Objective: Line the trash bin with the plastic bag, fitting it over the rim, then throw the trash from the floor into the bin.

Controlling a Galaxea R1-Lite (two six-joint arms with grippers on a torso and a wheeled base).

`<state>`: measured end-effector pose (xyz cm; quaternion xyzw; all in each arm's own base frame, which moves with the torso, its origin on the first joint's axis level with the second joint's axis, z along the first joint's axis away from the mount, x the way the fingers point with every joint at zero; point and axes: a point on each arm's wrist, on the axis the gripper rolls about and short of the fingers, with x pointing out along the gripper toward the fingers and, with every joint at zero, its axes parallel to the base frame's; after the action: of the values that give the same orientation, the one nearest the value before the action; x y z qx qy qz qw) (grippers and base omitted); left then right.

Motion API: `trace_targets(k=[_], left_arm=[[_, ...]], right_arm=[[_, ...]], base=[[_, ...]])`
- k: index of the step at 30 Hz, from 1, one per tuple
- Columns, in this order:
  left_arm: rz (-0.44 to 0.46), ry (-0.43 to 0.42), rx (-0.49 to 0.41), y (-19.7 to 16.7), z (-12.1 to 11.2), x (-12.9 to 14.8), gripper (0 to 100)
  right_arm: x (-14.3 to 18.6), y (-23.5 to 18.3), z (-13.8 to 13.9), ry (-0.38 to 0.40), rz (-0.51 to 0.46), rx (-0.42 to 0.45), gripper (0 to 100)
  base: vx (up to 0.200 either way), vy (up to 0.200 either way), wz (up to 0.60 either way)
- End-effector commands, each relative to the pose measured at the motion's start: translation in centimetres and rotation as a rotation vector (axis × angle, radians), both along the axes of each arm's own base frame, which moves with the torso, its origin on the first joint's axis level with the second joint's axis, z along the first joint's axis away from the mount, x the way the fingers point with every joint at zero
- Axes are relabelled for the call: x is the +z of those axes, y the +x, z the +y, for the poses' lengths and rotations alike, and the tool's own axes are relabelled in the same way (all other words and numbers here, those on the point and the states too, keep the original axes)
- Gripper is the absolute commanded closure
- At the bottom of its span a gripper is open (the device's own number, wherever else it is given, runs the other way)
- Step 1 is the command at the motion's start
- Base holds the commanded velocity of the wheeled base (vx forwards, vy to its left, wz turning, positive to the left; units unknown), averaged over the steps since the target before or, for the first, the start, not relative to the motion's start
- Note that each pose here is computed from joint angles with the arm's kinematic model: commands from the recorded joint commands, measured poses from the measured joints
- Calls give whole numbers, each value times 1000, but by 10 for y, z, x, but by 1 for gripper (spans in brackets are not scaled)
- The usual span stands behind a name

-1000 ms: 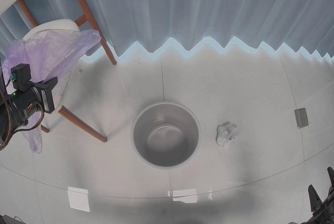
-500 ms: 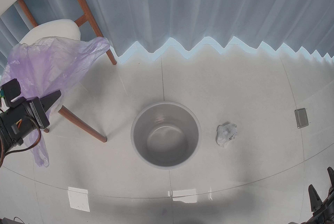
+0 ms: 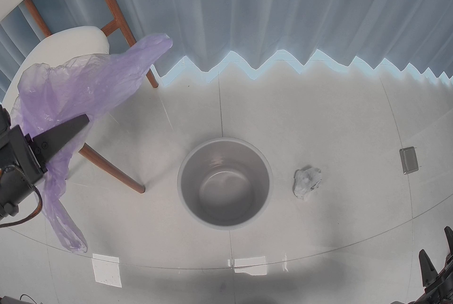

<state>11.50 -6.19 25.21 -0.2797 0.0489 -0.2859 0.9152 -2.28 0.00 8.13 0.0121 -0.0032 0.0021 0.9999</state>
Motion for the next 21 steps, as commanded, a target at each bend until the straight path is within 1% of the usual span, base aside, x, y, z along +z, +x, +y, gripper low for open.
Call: trace_targets(k=[1,2,3,4,7,8,9,12,13,14,17,21], left_arm=[[-26,-69,-73,-10,0,8,100],[-27,-76,-80,-10,0,8,100],[-22,-102,-117,-11,-1,10,100],[-22,-112,-130,-11,-1,12,100],[4,-226,-229,-15,-4,29,100],[6,-237,-240,-16,-4,30,100],[26,-291,-301,-19,-7,38,100],[69,-384,-352,-22,-9,49,100],[79,-400,-360,-22,-9,51,100],[103,-428,-399,-23,-11,54,100],[157,-457,-489,-25,-12,55,100],[239,-482,-634,-30,-13,58,100]], right_arm=[[-5,0,0,0,0,1,0],[-5,0,0,0,0,1,0],[-5,0,0,0,0,1,0],[-5,0,0,0,0,1,0],[-5,0,0,2,0,-1,0],[-5,0,0,2,0,-1,0],[-5,0,0,2,0,-1,0],[-5,0,0,2,-1,-1,0],[-5,0,0,2,-1,-1,0],[-5,0,0,2,-1,-1,0],[-5,0,0,2,-1,-1,0],[-5,0,0,3,-1,-1,0]], base=[[0,0,0],[0,0,0],[0,0,0],[0,0,0],[0,0,0],[0,0,0],[0,0,0],[0,0,0],[0,0,0],[0,0,0],[0,0,0],[0,0,0]])
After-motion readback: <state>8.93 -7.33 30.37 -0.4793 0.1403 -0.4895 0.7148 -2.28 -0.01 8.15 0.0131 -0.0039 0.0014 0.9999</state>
